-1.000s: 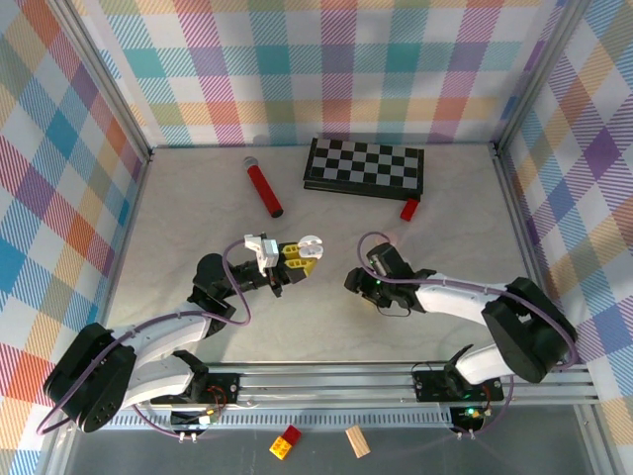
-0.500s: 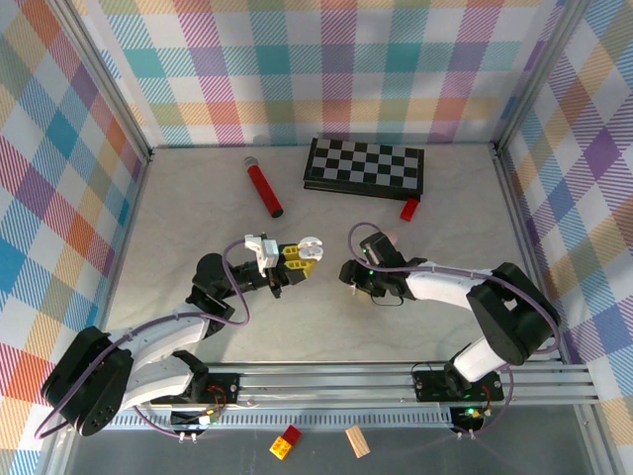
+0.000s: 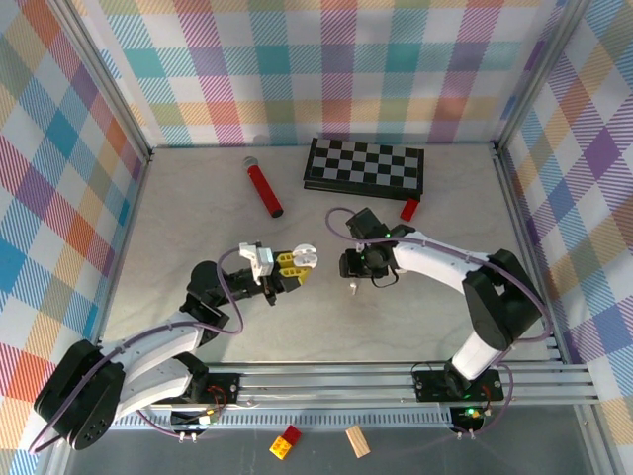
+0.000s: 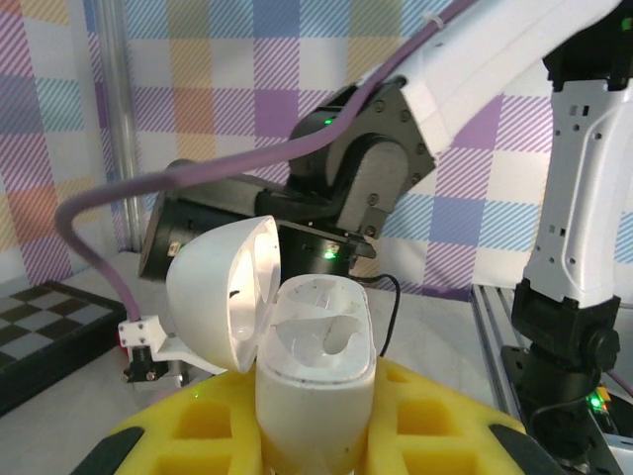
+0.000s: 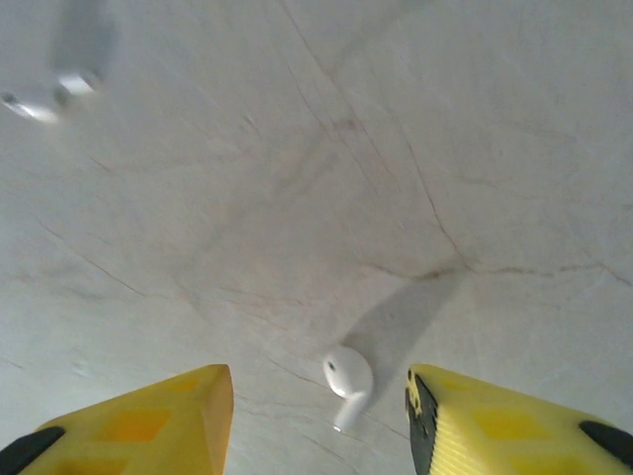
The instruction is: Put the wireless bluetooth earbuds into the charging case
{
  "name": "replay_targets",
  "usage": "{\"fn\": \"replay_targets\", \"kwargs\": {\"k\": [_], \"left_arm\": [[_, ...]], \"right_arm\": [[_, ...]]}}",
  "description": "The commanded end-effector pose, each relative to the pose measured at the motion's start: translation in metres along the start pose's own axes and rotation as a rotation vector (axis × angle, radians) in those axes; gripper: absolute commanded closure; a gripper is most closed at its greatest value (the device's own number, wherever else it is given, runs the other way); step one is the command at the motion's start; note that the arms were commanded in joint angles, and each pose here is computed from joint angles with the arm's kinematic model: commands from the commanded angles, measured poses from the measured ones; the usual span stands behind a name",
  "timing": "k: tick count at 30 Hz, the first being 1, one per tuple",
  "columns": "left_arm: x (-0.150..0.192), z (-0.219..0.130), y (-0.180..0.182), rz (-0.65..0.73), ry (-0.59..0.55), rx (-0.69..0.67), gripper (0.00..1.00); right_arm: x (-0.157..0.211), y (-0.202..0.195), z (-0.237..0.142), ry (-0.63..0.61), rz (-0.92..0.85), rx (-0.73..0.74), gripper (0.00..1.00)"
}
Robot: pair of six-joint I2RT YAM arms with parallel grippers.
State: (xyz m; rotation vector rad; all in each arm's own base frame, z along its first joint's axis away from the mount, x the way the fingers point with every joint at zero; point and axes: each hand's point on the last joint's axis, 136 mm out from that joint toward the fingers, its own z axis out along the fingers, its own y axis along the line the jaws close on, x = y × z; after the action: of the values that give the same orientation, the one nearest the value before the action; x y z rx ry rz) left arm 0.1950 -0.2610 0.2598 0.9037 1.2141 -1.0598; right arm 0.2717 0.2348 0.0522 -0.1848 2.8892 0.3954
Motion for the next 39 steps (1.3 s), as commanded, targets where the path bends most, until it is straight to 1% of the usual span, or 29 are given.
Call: {"fn": "replay_targets", "kwargs": {"k": [1, 4, 7, 16, 33, 39], "left_arm": [[-0.002, -0.007, -0.004, 0.025, 0.001, -0.002, 0.93], [0.0, -0.01, -0.005, 0.031, 0.021, -0.012, 0.93], [0.003, -0.012, -0.005, 0.038, 0.043, -0.021, 0.93], [0.003, -0.009, -0.004, 0.037, 0.051, -0.009, 0.93], [0.002, -0.009, -0.006, 0.031, 0.053, 0.002, 0.93], [0.001, -0.009, -0.007, 0.03, 0.054, 0.002, 0.93]], "right_arm": [[0.019, -0.004, 0.006, 0.134, -0.066, 0.024, 0.52], [0.024, -0.004, 0.014, 0.187, -0.079, 0.023, 0.54], [0.027, -0.003, 0.018, 0.207, -0.082, 0.018, 0.57], [0.02, 0.005, 0.026, 0.219, -0.083, -0.005, 0.65], [0.022, -0.002, 0.038, 0.242, -0.076, 0.023, 0.73], [0.022, -0.003, 0.037, 0.237, -0.072, 0.026, 0.79]]}}
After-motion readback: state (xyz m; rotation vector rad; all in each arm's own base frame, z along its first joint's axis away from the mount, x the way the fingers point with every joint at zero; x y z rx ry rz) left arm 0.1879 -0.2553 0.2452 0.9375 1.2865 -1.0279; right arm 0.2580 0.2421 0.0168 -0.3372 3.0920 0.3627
